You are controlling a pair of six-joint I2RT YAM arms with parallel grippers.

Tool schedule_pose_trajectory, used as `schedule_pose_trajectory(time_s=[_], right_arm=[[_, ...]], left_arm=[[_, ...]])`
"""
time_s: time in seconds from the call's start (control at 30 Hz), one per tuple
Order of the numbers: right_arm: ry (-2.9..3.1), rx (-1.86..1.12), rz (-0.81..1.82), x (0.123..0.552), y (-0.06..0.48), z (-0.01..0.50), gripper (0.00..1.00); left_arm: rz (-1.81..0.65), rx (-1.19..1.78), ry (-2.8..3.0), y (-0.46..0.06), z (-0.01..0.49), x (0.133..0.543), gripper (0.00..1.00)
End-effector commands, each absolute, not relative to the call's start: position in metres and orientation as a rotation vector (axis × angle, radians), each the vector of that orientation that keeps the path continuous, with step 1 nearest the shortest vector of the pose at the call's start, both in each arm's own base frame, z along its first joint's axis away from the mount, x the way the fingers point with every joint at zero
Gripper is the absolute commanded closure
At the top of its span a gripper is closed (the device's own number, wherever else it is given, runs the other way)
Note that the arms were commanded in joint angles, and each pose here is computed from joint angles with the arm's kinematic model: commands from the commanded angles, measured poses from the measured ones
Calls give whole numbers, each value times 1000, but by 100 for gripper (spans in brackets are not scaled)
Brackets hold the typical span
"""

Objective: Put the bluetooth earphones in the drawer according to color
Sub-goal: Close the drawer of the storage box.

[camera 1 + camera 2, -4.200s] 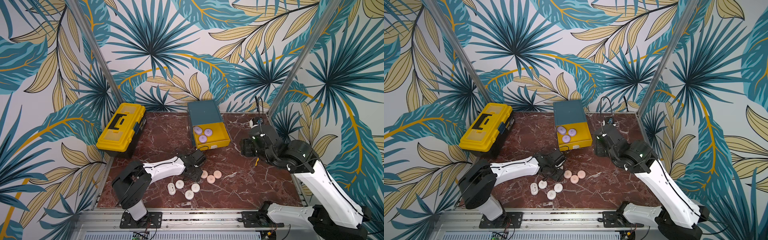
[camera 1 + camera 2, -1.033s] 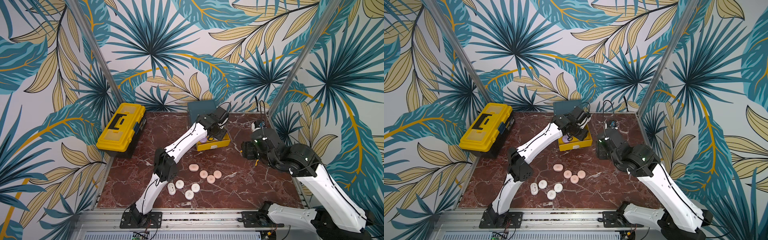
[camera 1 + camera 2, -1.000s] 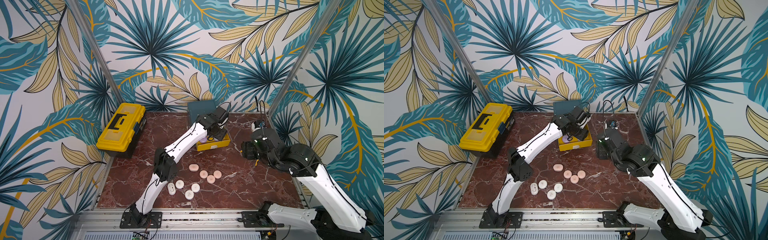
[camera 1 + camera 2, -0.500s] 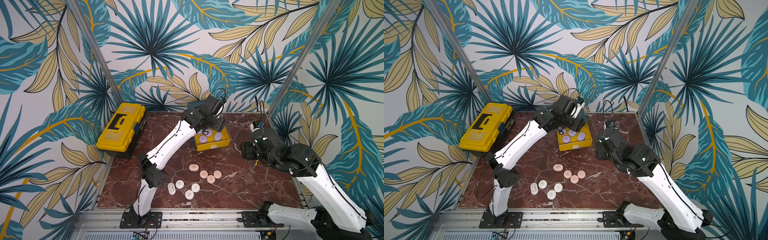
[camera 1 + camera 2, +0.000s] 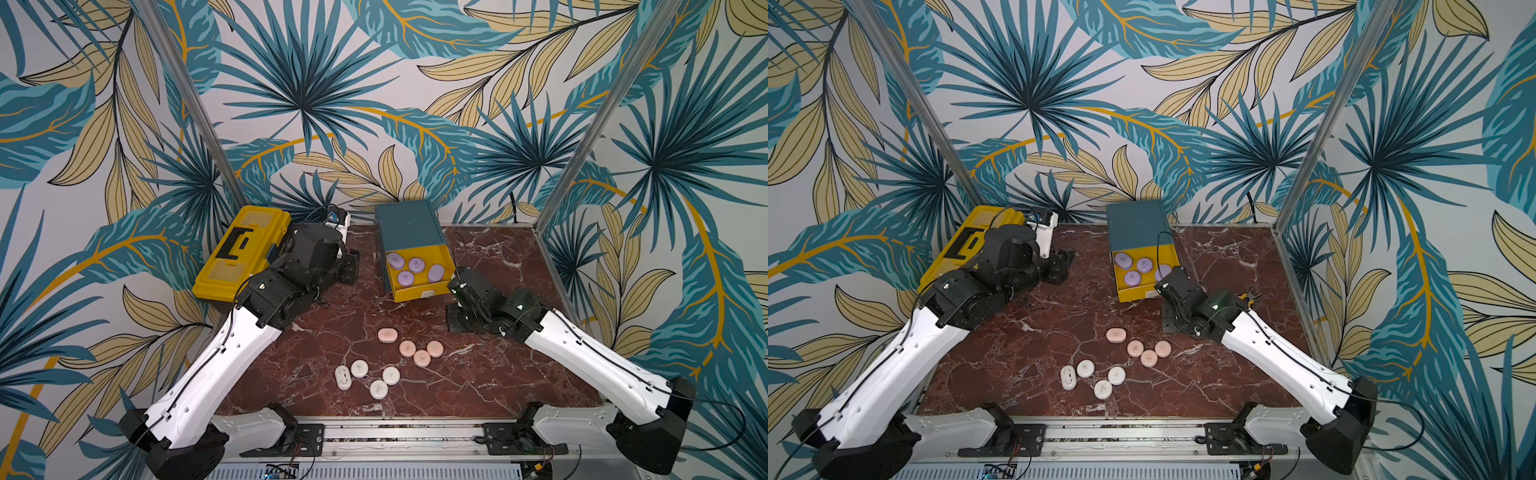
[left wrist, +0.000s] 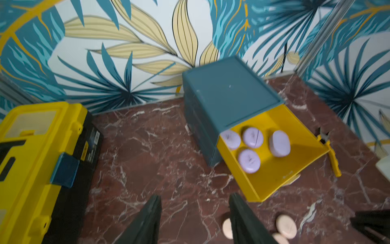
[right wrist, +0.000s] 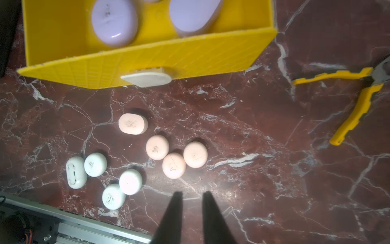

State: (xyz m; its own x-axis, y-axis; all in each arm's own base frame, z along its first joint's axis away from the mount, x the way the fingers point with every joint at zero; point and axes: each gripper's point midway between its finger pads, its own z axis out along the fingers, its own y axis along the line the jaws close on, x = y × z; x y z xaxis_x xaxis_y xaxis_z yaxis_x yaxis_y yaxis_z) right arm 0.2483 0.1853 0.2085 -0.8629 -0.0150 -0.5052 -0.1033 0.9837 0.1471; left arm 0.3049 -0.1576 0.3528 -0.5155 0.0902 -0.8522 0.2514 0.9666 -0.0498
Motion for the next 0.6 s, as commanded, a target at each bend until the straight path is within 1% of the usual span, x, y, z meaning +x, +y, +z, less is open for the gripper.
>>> schedule_pose_trajectory(time_s=[0.0,0.23,0.57], right_arm=[[2575,-72,323,259,206,206,86],[2566,-97,222,288,220,196,88],[2530,-85,84,330,223,196,88]], left_arm=[[-167,188,2197,-137,310,288,47],[-175,117,2253,-117,267,264,47],[-187,91,2281,-111,252,254,47]])
